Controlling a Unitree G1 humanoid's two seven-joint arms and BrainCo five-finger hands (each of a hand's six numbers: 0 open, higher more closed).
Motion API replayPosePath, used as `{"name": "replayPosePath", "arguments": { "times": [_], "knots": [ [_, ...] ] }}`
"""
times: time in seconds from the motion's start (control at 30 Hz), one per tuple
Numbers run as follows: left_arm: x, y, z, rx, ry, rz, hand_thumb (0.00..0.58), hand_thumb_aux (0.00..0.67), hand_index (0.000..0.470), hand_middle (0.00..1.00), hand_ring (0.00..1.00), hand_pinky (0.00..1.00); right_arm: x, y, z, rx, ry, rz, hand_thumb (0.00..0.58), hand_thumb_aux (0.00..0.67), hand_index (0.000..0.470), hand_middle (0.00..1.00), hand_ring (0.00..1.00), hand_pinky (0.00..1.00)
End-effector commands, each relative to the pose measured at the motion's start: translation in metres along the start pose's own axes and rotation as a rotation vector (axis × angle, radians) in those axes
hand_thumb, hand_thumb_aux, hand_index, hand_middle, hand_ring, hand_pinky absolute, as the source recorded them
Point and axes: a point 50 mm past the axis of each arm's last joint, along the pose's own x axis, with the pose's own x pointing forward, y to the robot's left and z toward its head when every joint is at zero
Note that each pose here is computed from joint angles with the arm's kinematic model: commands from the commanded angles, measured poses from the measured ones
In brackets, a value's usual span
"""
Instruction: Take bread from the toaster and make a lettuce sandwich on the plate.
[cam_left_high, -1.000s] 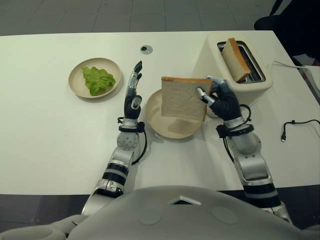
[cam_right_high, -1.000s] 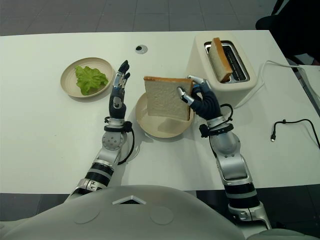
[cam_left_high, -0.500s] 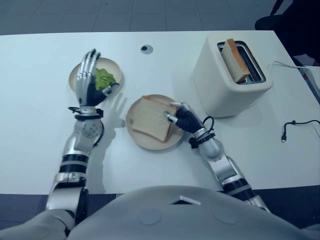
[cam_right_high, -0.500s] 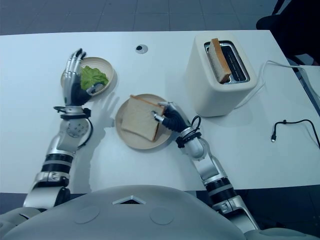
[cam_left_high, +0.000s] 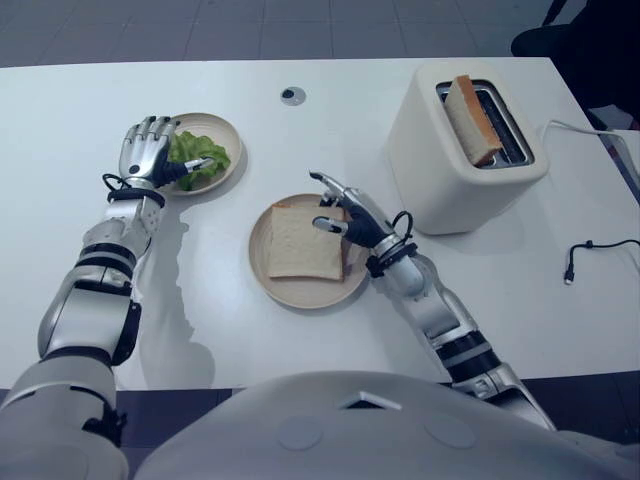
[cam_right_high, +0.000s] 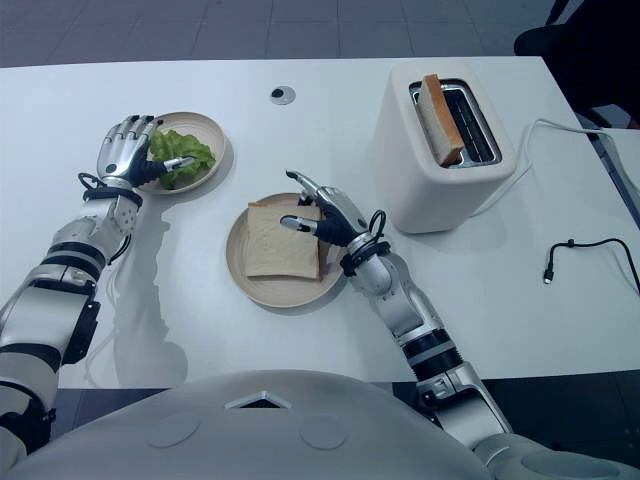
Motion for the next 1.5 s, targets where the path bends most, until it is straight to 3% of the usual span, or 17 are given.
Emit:
{"name": "replayPosePath", "arguments": {
  "times": [0.03,0.07,0.1,0.13,0.17,0.2,0.3,0.4,0.53,0.7,0.77,0.9,1.13,1.27,1.5],
  "knots": [
    [0.0,0.0,-0.006,-0.007,-0.013,-0.075,0.018,0.011,0.007,0.0,0.0,0.0,-0.001,-0.011,0.027,-0.065,-0.079,-0.034,0.0,0.0,0.0,0.0,0.0,0.0],
    [-0.001,-0.002,-0.004,-0.019,-0.025,-0.092,0.152,0.095,0.066,0.0,0.0,0.0,-0.001,-0.011,0.029,-0.081,-0.082,-0.029,0.0,0.0,0.0,0.0,0.0,0.0],
    [-0.002,-0.004,-0.002,-0.032,-0.037,-0.108,0.205,0.131,0.092,0.0,0.0,0.0,-0.002,-0.011,0.031,-0.096,-0.083,-0.024,0.0,0.0,0.0,0.0,0.0,0.0],
    [-0.002,-0.005,-0.001,-0.04,-0.045,-0.122,0.301,0.205,0.144,0.0,0.0,0.0,-0.002,-0.011,0.032,-0.106,-0.082,-0.023,0.0,0.0,0.0,0.0,0.0,0.0],
    [-0.003,-0.007,0.0,-0.046,-0.052,-0.134,0.443,0.344,0.241,0.0,0.0,0.0,-0.002,-0.011,0.033,-0.111,-0.082,-0.025,0.0,0.0,0.0,0.0,0.0,0.0],
    [-0.004,-0.008,0.0,-0.051,-0.057,-0.147,0.496,0.415,0.291,0.0,0.0,0.0,-0.002,-0.012,0.034,-0.112,-0.082,-0.033,0.0,0.0,0.0,0.0,0.0,0.0],
    [-0.004,-0.01,0.002,-0.068,-0.063,-0.163,0.574,0.602,0.422,0.0,0.0,0.0,0.0,-0.015,0.037,-0.104,-0.086,-0.067,0.0,0.0,0.0,0.0,0.0,0.0],
    [-0.004,-0.01,0.003,-0.08,-0.066,-0.158,0.58,0.67,0.47,0.0,0.0,0.0,0.0,-0.018,0.038,-0.092,-0.09,-0.104,0.0,0.0,0.0,0.0,0.0,0.0],
    [-0.001,0.001,0.006,-0.153,-0.081,-0.058,0.58,0.67,0.47,0.0,0.0,0.0,0.0,-0.021,0.037,-0.086,-0.084,-0.132,0.0,0.0,0.0,0.0,0.0,0.0],
    [-0.008,0.032,0.019,-0.601,-0.208,0.157,0.58,0.667,0.468,0.0,0.0,0.0,-0.002,-0.03,0.041,-0.062,-0.102,-0.207,0.0,0.0,0.0,0.0,0.0,0.0],
    [-0.021,0.032,0.035,-0.701,-0.338,0.121,0.578,0.631,0.442,0.0,0.0,0.0,-0.004,-0.036,0.041,-0.043,-0.108,-0.232,0.0,0.0,0.0,0.0,0.0,0.0],
    [-0.055,0.011,0.07,-0.748,-0.549,-0.1,0.579,0.649,0.455,0.0,0.0,0.0,-0.015,-0.063,0.039,-0.024,-0.106,-0.312,0.0,0.0,0.0,0.0,0.0,0.0],
    [-0.111,-0.032,0.132,-0.778,-0.765,-0.405,0.58,0.652,0.457,0.0,0.0,0.0,-0.056,-0.15,0.027,-0.019,-0.067,-0.623,0.0,0.0,0.0,0.0,0.0,0.0],
    [-0.117,-0.032,0.143,-0.812,-0.784,-0.402,0.58,0.665,0.466,0.0,0.0,0.0,-0.069,-0.172,0.012,-0.139,0.044,-0.666,0.0,0.0,0.0,0.0,0.0,0.0],
    [-0.102,-0.008,0.141,-0.84,-0.723,-0.214,0.579,0.646,0.453,0.0,0.0,0.0,-0.071,-0.168,-0.005,-0.199,0.124,-0.627,0.0,0.0,0.0,0.0,0.0,0.0]
  ]
}}
